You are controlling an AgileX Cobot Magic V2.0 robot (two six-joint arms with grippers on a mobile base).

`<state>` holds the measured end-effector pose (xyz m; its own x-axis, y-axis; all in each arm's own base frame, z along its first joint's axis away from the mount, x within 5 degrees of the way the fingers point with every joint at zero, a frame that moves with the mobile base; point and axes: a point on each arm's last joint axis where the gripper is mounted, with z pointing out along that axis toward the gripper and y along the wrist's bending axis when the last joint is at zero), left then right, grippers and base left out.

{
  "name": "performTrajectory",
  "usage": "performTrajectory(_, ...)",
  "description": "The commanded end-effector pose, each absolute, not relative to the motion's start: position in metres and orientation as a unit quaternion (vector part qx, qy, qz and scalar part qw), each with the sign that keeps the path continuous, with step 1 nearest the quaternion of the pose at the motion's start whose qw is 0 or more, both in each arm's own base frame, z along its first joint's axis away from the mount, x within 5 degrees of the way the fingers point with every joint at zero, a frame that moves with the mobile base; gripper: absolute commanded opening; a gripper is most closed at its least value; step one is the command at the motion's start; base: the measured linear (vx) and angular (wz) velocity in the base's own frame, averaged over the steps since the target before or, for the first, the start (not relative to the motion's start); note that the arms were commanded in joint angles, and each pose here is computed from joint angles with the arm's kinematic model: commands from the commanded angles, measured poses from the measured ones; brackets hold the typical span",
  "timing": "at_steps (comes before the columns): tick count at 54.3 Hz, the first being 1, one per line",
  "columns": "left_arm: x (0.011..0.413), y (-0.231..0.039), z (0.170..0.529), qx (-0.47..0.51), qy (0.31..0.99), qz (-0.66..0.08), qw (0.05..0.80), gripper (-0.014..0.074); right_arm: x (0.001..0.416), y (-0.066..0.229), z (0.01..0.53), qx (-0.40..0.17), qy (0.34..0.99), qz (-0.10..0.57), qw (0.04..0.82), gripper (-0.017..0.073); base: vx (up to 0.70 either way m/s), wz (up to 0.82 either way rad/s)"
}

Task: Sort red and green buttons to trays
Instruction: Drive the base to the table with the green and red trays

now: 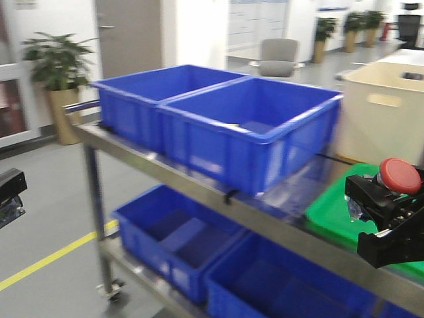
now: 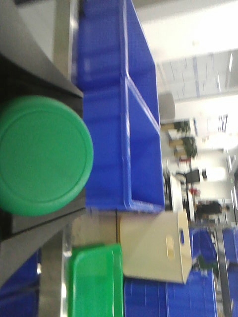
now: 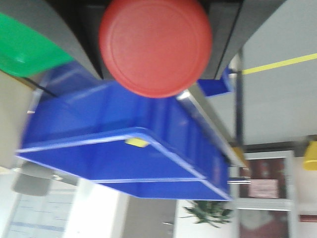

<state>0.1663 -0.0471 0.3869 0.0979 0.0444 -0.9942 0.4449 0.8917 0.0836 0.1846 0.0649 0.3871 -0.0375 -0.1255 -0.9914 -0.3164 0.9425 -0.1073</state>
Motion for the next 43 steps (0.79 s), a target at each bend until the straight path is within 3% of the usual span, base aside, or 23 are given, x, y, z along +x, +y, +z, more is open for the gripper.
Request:
performTrajectory(1, 0.1631, -0.0479, 0.4007, 0.175, 0.64, -0.159, 0.732, -0.0006, 0.179, 0.0663, 0.4089, -0.162, 0.669, 0.083, 0.721, -0.0009, 0.22, -0.76)
performTrajectory(43, 0.1631, -0.0479, 0.4007, 0.175, 0.64, -0.159, 0.732, -0.0006, 0.179, 0.0663, 0.4089, -0.162, 0.669, 0.083, 0.721, -0.0009, 0.18, -0.62)
